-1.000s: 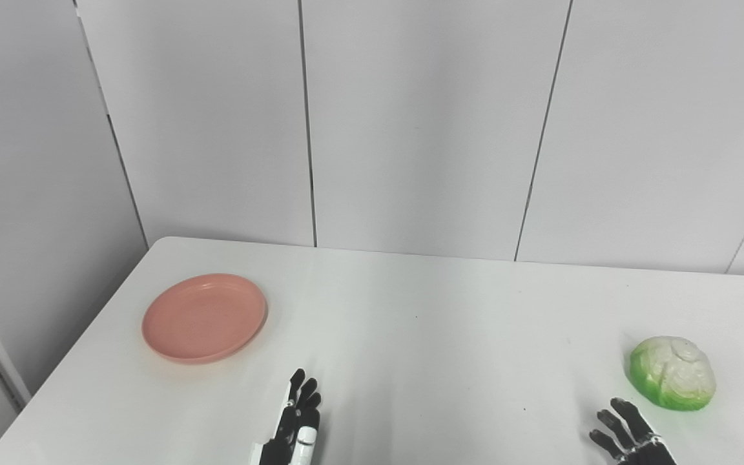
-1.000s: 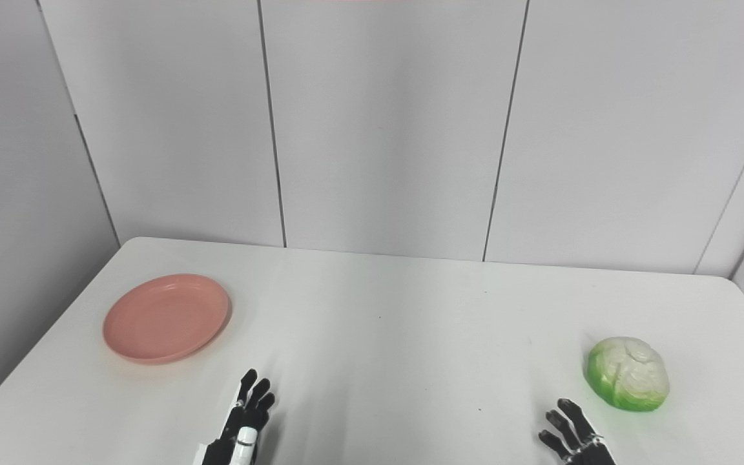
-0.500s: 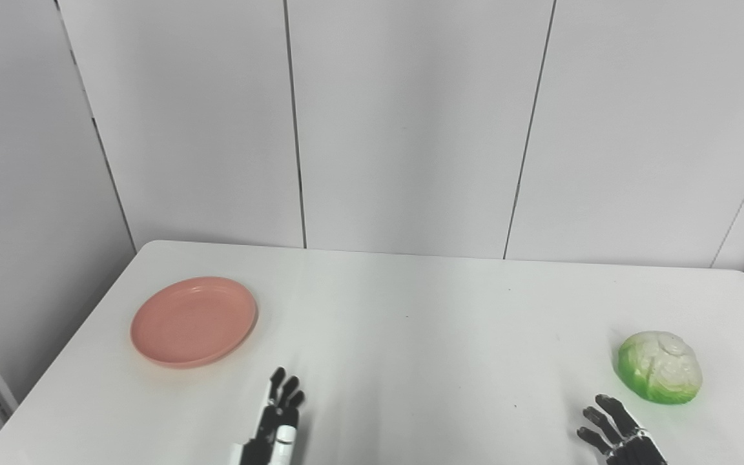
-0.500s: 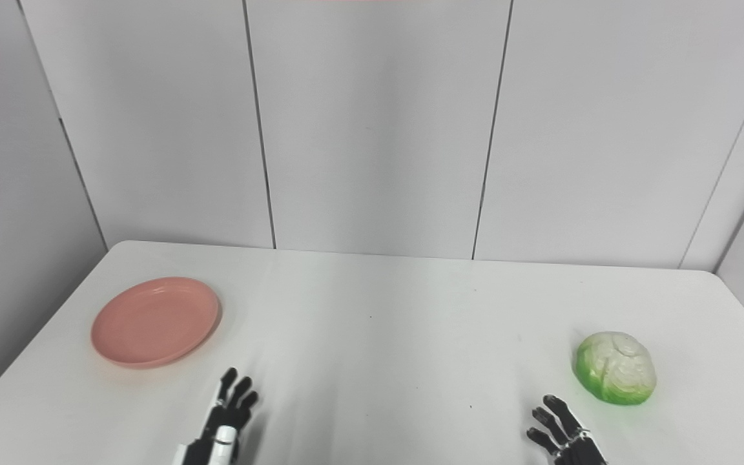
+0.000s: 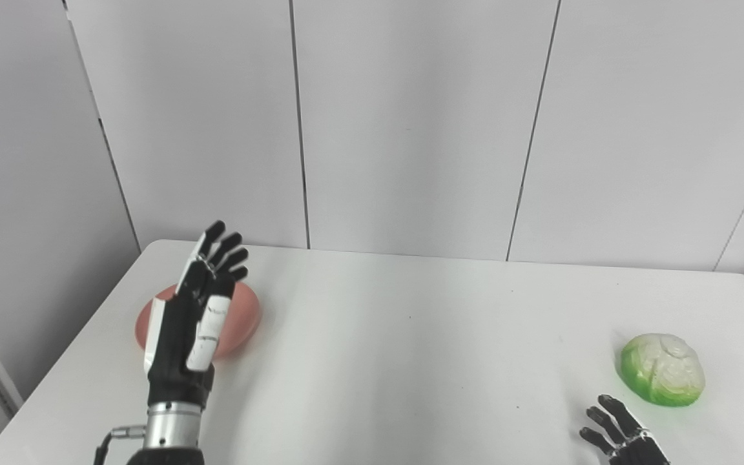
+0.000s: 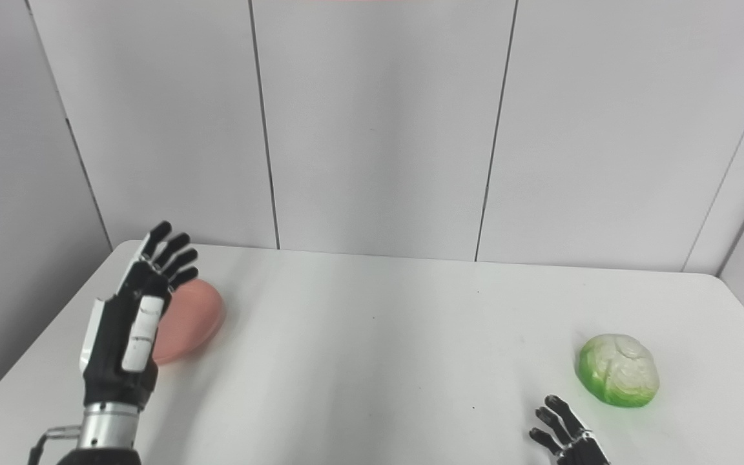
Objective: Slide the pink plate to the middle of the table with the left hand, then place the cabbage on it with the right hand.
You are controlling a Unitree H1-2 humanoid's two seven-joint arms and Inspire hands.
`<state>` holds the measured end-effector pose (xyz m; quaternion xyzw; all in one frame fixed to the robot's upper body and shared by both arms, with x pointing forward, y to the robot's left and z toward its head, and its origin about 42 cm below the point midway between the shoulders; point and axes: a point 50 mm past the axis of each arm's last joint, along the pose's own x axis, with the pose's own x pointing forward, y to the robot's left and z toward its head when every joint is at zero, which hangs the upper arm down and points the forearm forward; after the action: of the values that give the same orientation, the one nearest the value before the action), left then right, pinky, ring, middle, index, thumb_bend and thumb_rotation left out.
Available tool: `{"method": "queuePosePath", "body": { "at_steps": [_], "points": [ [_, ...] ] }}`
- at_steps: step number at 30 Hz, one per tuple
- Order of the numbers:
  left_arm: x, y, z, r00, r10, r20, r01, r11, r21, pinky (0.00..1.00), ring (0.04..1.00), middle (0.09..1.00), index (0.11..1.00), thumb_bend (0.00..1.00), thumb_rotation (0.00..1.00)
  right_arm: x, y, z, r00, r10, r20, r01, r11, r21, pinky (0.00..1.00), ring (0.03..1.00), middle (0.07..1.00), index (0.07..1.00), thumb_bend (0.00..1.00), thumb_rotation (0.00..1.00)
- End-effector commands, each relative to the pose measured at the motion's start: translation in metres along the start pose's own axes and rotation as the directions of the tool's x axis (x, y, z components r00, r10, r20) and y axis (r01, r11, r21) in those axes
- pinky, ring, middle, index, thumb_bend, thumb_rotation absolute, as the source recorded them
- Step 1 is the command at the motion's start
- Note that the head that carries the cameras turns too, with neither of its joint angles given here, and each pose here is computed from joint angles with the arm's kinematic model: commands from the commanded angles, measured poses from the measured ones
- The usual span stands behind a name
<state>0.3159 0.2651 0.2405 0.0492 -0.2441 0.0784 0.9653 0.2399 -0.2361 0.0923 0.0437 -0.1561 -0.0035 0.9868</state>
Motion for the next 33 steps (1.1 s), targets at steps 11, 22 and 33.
{"method": "queuePosePath", "body": {
  "at_steps": [11, 22, 33],
  "points": [
    [0.09, 0.065, -0.018, 0.997, 0.0, 0.079, -0.027, 0.941, 0.338, 0.77, 0.857, 0.901, 0.904, 0.89, 0.9, -0.014, 0.005, -0.007, 0.999, 0.004, -0.035, -0.003, 1.0, 0.021, 0.77, 0.828, 0.868, 0.78, 0.79, 0.84],
    [0.143, 0.128, -0.049, 0.998, 0.059, -0.038, -0.043, 0.939, 0.342, 0.79, 0.863, 0.895, 0.895, 0.88, 0.87, -0.016, 0.005, -0.004, 0.999, 0.009, -0.037, -0.009, 1.0, 0.017, 0.78, 0.833, 0.873, 0.791, 0.77, 0.86],
    [0.147, 0.159, -0.092, 0.957, 0.167, -0.238, -0.18, 0.983, -0.036, 0.81, 0.884, 0.88, 0.827, 0.86, 0.88, -0.019, 0.004, -0.001, 0.999, 0.011, -0.039, -0.01, 1.0, 0.027, 0.78, 0.813, 0.874, 0.793, 0.77, 0.84]
  ]
}}
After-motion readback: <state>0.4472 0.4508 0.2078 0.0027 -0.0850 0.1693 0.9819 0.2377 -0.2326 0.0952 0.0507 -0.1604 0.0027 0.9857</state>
